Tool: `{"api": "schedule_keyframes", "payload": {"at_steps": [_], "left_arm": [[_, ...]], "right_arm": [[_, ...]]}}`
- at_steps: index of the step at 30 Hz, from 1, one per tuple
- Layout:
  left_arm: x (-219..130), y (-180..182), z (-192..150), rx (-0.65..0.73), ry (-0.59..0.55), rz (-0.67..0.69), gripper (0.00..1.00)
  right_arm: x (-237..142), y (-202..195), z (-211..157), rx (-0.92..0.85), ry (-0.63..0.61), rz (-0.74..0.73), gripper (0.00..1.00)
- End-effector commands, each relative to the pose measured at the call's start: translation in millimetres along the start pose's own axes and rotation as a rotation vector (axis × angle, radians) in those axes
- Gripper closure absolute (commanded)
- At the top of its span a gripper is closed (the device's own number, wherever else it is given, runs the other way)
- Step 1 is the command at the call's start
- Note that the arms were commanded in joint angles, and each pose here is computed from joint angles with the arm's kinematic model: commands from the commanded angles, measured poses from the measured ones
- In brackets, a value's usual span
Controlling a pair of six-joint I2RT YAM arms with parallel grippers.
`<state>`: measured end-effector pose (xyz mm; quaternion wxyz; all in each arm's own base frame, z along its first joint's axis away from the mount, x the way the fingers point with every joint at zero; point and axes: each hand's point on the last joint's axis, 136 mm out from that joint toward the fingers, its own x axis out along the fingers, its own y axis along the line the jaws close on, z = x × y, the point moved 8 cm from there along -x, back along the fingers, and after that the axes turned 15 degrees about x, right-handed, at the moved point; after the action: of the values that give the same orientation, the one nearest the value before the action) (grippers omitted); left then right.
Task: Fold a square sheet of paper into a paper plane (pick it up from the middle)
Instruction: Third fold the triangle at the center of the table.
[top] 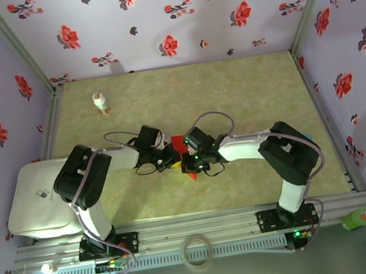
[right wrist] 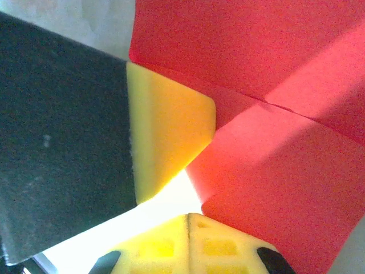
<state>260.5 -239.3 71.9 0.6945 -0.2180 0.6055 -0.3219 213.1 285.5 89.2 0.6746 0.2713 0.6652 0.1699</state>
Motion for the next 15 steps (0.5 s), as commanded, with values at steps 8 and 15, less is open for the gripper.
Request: {"api": "schedule_keyframes", "payload": {"at_steps": [8, 15], "left_arm": [[9.7, 23.2, -16.8, -0.039, 0.066, 0.114, 1.0], [9.8, 26.9, -18.6, -0.044, 0.069, 0.137, 1.0]], "right_arm": [[2.7, -21.3, -9.4, 0.046, 0.012, -0.051, 0.96], [-1.5, -26.8, -13.5, 0.068, 0.008, -0.011, 0.94]]}}
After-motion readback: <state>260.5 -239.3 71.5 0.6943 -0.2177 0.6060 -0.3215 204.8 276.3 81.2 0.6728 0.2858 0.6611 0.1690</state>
